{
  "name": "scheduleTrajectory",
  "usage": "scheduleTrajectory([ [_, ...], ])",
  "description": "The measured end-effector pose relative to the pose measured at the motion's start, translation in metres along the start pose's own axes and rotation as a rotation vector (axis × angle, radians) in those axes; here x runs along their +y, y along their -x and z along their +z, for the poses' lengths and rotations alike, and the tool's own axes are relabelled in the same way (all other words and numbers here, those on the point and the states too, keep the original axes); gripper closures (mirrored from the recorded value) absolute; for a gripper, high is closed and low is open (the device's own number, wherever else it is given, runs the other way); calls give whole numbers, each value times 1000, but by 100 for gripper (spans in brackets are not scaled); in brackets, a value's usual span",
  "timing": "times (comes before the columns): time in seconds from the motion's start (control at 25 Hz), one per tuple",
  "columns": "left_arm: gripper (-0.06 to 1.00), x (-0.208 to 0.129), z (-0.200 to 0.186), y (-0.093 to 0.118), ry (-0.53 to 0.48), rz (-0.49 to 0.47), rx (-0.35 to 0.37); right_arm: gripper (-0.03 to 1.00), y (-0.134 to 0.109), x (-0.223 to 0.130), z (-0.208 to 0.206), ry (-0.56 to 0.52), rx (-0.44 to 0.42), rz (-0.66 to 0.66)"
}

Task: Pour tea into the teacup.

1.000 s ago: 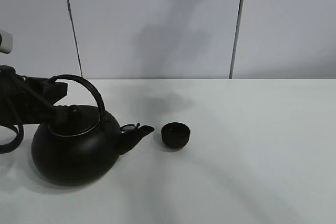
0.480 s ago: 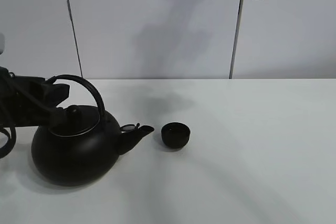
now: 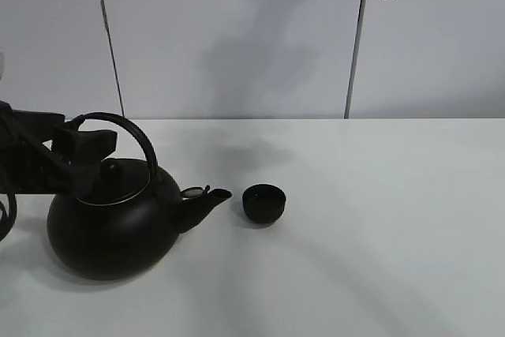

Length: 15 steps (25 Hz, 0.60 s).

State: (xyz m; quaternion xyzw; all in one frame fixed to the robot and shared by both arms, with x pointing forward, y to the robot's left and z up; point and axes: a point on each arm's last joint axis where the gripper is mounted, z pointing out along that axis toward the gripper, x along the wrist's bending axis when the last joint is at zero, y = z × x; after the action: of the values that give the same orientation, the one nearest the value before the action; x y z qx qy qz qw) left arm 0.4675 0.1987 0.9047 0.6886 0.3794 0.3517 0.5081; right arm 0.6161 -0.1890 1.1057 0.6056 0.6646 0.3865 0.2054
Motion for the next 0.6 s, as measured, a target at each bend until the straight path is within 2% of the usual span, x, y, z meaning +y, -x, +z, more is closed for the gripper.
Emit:
scheduleTrajectory([
  [0.28,38,-1,-4,1,2,1,-6,35,0,0,0,0,0,0],
  [0.6,37,-1,-18,2,-3,3,-11,35,0,0,0,0,0,0],
])
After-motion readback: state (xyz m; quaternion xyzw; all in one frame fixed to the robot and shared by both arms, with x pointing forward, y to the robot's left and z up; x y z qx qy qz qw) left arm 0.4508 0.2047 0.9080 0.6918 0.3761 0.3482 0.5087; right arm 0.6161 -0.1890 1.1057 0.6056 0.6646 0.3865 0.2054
